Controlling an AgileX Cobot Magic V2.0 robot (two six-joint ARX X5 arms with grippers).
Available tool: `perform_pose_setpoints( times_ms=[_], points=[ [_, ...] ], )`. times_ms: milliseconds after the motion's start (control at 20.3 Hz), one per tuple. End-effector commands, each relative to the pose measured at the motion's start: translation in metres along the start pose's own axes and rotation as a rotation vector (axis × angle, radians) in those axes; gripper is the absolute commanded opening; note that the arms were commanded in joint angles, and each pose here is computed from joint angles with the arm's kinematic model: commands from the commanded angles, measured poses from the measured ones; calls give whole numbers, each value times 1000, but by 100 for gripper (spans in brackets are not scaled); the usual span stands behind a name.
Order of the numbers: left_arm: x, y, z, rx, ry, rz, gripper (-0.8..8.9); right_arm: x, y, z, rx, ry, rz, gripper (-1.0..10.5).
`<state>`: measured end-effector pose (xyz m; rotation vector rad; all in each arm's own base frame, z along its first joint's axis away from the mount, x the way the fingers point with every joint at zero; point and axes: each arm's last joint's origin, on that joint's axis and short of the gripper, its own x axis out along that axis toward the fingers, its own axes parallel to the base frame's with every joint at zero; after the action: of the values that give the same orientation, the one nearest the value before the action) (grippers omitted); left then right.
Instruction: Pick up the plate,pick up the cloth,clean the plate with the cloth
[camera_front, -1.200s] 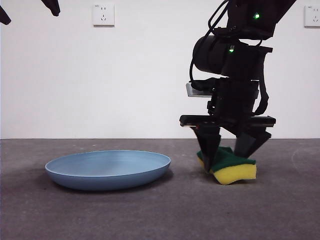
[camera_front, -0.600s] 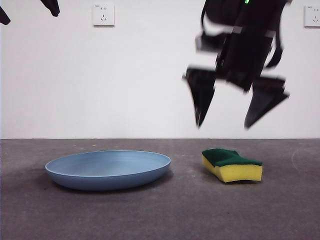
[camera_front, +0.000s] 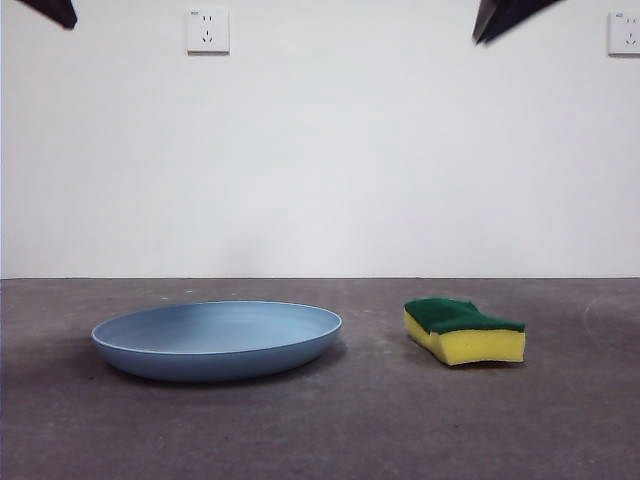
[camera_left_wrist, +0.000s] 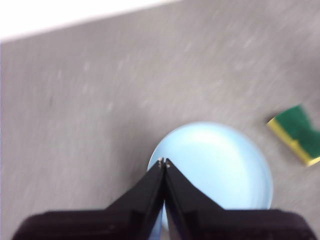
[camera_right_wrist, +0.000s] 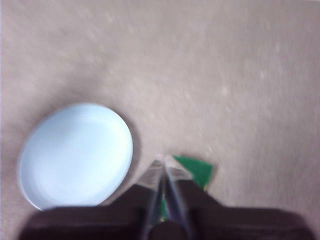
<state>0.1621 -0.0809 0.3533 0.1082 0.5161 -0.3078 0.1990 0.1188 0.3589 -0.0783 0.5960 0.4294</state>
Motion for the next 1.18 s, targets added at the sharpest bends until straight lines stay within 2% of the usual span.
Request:
perform_pose_setpoints(
  times_ms=[49,345,444,542,789,1183],
  points=[
    [-5,-2,-13,14,-67,-18,-8,-7,1,-16,-13,-55,-23,-9],
    [-10,3,-83,-23,-231,0,-8,-17,1,-86,-2,-212,-80,-9],
    [-10,4,-103,-47,-253,-5,-8,-17,0,-102,20,-228,-68,-7],
    [-11,5,-109,-69,-226,-10,-3,-17,0,-105,51,-205,-68,1],
    [-8,5,-113,-58,-171,-1,-3,-17,0,-105,51,-203,-68,1],
    [-4,4,-114,-55,-153,1,-3,-17,0,-105,51,-204,-70,1]
  ],
)
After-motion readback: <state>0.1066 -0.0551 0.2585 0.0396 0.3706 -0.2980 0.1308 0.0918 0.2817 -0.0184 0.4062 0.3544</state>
